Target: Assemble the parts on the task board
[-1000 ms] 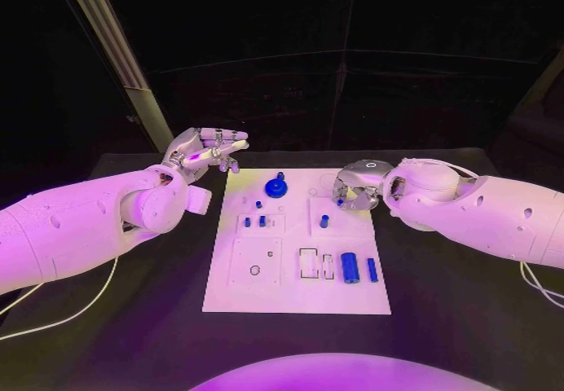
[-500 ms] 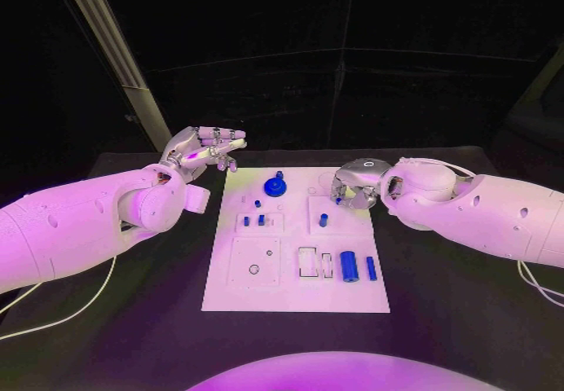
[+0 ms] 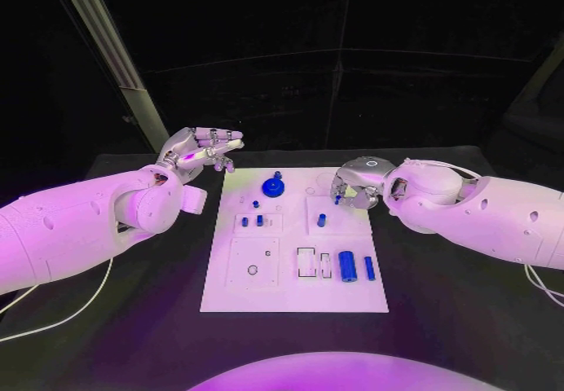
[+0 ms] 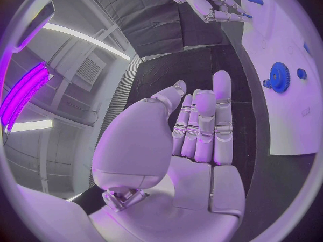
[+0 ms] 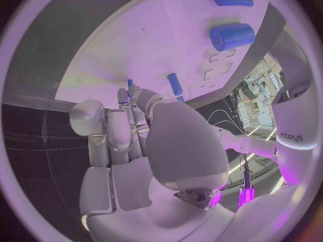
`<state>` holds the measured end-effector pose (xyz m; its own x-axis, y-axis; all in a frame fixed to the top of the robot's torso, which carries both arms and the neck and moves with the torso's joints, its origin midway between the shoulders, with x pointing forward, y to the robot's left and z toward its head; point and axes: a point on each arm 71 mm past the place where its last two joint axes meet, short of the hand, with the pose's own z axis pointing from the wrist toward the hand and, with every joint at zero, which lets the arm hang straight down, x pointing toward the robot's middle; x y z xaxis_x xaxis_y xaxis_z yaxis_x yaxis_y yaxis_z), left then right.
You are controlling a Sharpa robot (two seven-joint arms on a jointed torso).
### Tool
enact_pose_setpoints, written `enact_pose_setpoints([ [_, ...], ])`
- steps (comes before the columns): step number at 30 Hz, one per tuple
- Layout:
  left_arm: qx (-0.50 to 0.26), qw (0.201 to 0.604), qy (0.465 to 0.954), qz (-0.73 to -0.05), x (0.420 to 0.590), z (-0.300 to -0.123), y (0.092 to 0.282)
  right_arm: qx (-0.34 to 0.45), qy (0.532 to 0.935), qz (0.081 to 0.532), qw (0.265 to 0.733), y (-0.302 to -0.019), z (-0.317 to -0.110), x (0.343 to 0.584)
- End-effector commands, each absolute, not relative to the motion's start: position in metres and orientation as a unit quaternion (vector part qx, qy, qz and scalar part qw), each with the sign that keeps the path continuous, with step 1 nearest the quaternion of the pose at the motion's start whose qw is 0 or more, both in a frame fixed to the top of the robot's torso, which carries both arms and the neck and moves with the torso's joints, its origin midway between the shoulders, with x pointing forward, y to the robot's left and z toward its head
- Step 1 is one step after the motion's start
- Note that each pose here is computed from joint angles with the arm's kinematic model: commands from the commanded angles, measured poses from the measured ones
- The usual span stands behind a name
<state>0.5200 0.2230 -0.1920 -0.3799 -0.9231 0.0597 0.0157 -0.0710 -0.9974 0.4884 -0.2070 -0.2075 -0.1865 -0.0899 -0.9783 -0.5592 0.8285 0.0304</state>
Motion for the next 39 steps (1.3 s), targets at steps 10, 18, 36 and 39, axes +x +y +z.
enact_pose_setpoints([
  [10,-0.404,0.384,0.560,-0.613,0.520,-0.191,0.224,-0.197,0.714,0.222,0.634,-0.205,-0.193,0.478],
  [18,-0.403,0.382,0.560,-0.614,0.520,-0.191,0.223,-0.205,0.692,0.276,0.635,-0.174,-0.181,0.459],
  [36,-0.400,0.375,0.562,-0.619,0.519,-0.190,0.214,-0.253,0.672,0.357,0.598,-0.092,-0.181,0.443],
  [39,-0.399,0.375,0.562,-0.619,0.519,-0.190,0.213,-0.259,0.676,0.364,0.585,-0.085,-0.186,0.438],
])
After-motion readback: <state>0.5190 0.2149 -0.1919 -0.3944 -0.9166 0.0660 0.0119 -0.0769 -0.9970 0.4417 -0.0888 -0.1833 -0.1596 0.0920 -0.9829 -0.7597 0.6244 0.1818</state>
